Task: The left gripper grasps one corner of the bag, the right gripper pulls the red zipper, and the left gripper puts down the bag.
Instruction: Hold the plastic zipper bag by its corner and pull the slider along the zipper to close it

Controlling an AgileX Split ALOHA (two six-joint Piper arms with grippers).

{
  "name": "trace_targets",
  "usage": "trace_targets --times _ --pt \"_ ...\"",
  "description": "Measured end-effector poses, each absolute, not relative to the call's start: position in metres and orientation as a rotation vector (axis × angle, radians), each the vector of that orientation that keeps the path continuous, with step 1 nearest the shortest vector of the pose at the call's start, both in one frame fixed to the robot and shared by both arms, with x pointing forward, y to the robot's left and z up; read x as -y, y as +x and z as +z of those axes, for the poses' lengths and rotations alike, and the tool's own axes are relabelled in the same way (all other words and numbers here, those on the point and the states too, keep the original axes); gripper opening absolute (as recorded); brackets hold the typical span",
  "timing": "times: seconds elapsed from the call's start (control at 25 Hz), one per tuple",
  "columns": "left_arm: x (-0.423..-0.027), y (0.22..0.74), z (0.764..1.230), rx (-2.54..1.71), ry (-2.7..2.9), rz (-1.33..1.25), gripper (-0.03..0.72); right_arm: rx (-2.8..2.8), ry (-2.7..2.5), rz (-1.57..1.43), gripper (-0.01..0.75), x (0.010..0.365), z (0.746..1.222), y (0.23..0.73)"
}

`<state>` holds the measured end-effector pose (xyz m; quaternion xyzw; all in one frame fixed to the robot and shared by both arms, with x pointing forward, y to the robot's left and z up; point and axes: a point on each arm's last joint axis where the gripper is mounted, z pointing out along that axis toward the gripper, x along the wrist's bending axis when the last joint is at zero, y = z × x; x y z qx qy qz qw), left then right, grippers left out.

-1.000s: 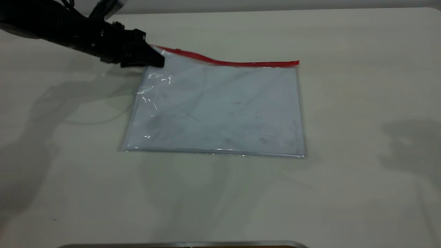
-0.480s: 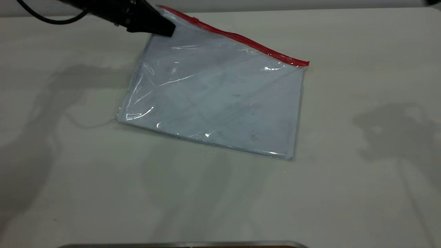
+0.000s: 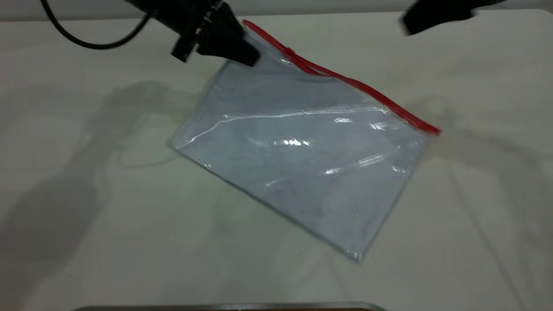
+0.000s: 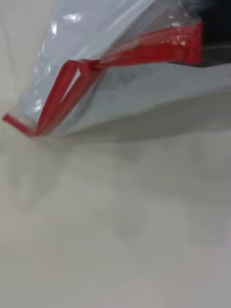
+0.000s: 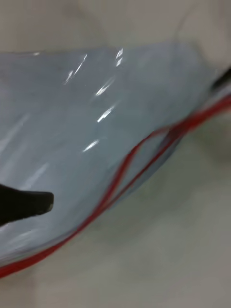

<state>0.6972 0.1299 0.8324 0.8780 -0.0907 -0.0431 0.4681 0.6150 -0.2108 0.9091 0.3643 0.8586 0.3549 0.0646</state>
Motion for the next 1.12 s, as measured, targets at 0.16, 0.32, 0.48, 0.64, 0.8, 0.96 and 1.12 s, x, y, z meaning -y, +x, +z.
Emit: trace_targets --times 0.16,0.32,0.48,0.64,0.8,0.96,1.12 --pt "-0.113 0.694 0.831 0.266 2.172 -0.076 0.053 -2.673 0.981 1.142 0.579 0.180 0.889 0.624" --pt "-0.104 0.692 0.830 0.276 2.185 -0.056 0.053 -2.708 0.943 1.159 0.579 0.165 0.877 0.628" --pt "-0.097 0.692 0.829 0.276 2.187 -0.039 0.053 -2.702 0.971 1.197 0.579 0.161 0.871 0.629" --pt "-0.086 0.690 0.833 0.245 2.139 -0.033 0.053 -2.683 1.010 1.245 0.579 0.159 0.863 0.632" --pt "-0.079 0.689 0.835 0.235 2.115 -0.033 0.053 -2.690 1.039 1.246 0.579 0.159 0.852 0.631" --pt "-0.079 0.688 0.835 0.236 2.115 -0.032 0.053 -2.676 1.032 1.256 0.577 0.159 0.853 0.632" --pt "-0.079 0.688 0.835 0.235 2.114 -0.032 0.053 -2.652 1.052 1.278 0.525 0.158 0.854 0.634"
